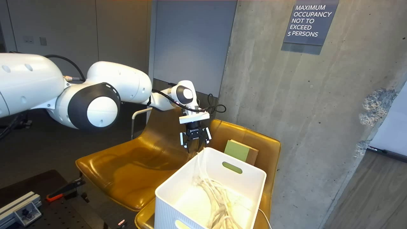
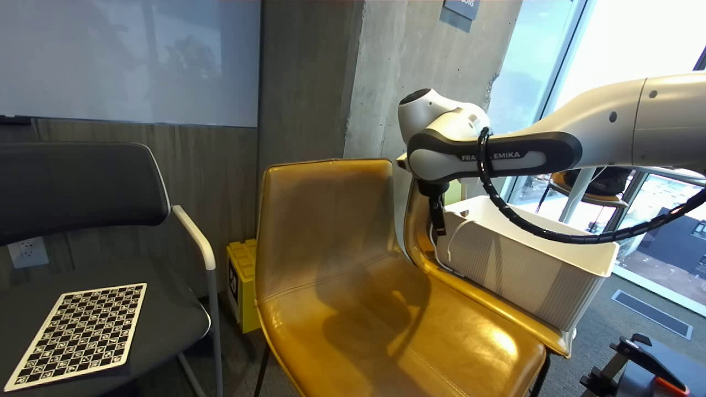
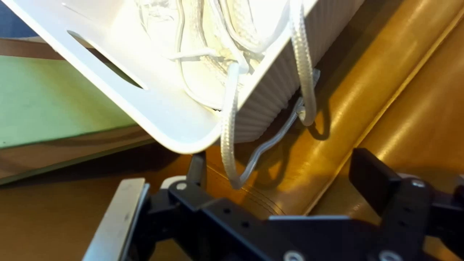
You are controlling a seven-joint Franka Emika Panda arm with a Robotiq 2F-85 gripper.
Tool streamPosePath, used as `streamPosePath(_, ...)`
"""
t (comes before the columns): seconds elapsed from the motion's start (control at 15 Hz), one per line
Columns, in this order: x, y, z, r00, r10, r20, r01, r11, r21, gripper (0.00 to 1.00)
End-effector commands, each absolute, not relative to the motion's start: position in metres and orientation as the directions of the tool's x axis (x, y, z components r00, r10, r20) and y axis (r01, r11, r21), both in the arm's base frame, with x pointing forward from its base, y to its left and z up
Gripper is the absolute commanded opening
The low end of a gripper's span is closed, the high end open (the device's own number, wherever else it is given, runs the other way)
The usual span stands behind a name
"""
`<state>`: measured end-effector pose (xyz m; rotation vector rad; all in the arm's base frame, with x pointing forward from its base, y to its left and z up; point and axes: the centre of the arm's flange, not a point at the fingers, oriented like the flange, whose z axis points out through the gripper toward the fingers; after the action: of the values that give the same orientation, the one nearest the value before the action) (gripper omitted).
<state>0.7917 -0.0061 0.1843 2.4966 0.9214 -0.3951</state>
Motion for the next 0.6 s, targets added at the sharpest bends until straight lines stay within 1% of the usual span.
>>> streamPosePath(0.0,0.771,-0.019,0.187,0.741,0.525,-0.418,0.664,-0.665,0.342,1.0)
streamPosePath(0.2,0.763,-0.017,0.186,0.739,0.526,-0.42,0.666,-0.664,0.341,1.0)
streamPosePath(0.27,0.76,-0.015,0.185,0.738,0.528,-0.421,0.668,-0.662,0.34,0.96)
streamPosePath(0.33,0.758,-0.014,0.184,0.737,0.528,-0.421,0.668,-0.661,0.34,0.76)
streamPosePath(0.47,0.756,-0.014,0.182,0.738,0.527,-0.422,0.668,-0.663,0.339,0.69)
streamPosePath(0.53,0.756,-0.014,0.182,0.738,0.526,-0.422,0.667,-0.664,0.339,0.6)
